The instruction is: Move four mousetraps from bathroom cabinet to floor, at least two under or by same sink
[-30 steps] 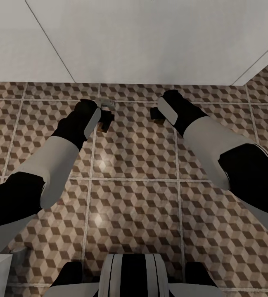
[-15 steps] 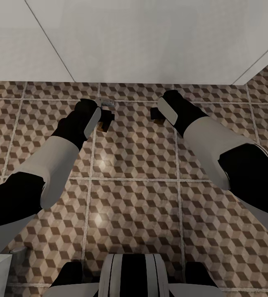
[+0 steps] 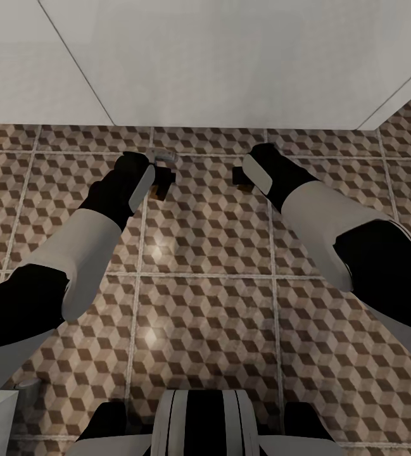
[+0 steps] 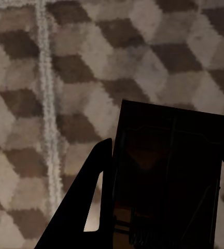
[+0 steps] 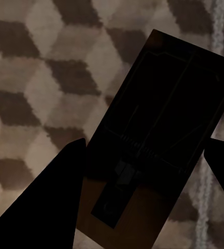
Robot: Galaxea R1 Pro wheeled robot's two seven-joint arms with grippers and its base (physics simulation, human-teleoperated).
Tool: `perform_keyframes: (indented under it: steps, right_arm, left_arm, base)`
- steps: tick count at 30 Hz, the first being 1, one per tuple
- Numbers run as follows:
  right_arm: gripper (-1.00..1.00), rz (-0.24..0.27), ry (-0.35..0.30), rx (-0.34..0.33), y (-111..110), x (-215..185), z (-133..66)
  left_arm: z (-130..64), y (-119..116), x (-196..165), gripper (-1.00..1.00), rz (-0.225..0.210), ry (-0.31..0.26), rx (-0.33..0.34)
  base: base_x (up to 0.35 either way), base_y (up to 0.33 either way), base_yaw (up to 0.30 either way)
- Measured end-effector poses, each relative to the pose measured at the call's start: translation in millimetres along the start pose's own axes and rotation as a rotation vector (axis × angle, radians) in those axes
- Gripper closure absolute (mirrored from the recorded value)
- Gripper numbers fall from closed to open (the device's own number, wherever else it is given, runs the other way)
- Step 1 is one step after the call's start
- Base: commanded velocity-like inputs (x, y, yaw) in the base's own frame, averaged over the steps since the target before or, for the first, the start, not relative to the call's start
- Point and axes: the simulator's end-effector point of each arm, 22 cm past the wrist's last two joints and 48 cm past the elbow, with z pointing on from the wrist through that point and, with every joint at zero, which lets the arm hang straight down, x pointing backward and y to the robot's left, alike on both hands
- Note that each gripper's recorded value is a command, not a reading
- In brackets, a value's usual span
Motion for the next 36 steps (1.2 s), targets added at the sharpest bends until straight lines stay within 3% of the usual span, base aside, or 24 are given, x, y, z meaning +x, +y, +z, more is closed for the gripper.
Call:
perform_keyframes:
  steps: [36]
  right_arm:
    - [1.00,-0.003,-0.003,-0.001,1,0,2.4]
  left_arm:
    - [-1.2,0,-23,1.00,-0.012,-0.078,0.000]
  base:
    - [0.000,0.000,0.000]
